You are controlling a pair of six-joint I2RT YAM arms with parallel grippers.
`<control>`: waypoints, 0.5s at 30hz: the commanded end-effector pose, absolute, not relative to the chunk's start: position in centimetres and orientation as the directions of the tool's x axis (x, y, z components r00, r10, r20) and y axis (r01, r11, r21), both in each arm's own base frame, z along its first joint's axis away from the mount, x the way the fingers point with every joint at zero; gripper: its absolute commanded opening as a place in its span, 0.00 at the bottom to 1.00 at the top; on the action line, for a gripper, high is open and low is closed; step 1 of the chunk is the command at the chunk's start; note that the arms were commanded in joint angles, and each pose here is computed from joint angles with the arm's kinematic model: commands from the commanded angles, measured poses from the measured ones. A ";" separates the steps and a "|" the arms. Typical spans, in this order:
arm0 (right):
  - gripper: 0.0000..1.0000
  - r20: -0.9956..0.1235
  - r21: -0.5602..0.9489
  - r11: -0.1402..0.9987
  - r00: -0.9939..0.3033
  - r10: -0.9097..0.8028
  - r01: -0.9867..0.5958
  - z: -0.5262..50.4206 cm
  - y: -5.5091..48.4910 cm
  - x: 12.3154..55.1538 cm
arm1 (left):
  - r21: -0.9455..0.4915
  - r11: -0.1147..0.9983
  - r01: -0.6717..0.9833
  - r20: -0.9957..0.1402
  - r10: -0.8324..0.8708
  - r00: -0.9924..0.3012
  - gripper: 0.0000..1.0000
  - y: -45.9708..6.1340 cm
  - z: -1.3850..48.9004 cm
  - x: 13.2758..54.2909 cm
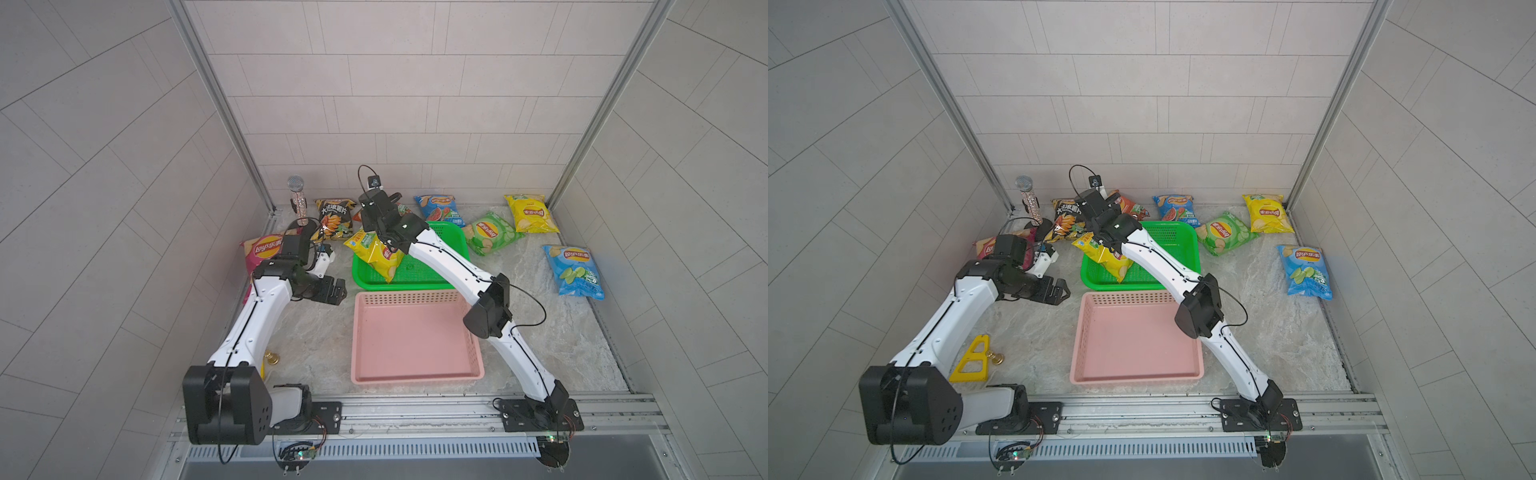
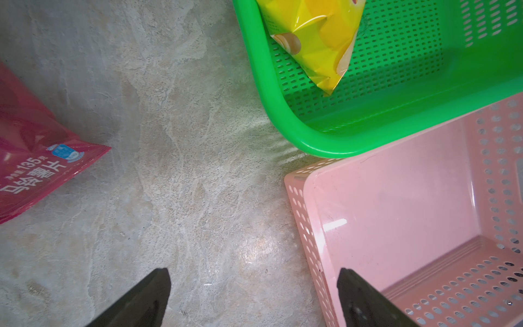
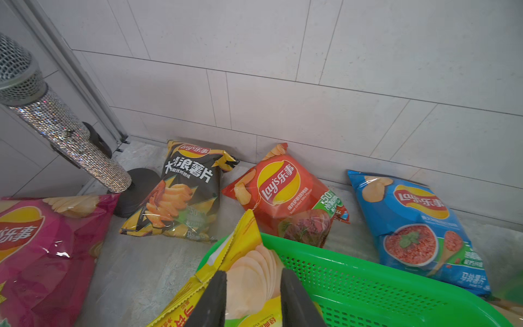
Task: Put the potato chips into the basket
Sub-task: Place the potato chip in the basket.
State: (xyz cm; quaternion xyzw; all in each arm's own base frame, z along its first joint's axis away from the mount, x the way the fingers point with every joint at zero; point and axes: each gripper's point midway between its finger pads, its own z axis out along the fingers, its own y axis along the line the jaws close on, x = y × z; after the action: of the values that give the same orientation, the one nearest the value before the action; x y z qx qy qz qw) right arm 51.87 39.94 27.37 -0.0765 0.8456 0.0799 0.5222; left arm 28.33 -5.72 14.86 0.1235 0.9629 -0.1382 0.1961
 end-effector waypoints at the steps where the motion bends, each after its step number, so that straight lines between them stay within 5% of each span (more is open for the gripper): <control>1: 0.48 -0.877 0.110 0.956 -0.480 -0.035 -0.272 28.7 40.2 50.6 | -0.212 0.933 0.292 -0.405 0.188 -0.895 1.00 -5.7 14.6 27.8; 10: 0.58 -0.677 0.237 0.939 -0.736 -0.025 -0.249 23.3 35.7 48.4 | -0.188 0.940 0.284 -0.420 0.184 -0.888 1.00 -5.3 14.9 28.0; 15: 0.60 -0.654 0.268 0.933 -0.757 -0.009 -0.242 24.9 31.9 46.2 | -0.173 0.946 0.274 -0.421 0.181 -0.889 1.00 -5.0 14.8 28.1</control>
State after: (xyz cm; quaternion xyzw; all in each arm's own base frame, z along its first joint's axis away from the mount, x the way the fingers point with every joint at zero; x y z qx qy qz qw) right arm 48.43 32.90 20.49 -0.0728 0.9302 0.1299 0.3354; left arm 28.33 -5.23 14.81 0.1192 0.9646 -0.1235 0.2000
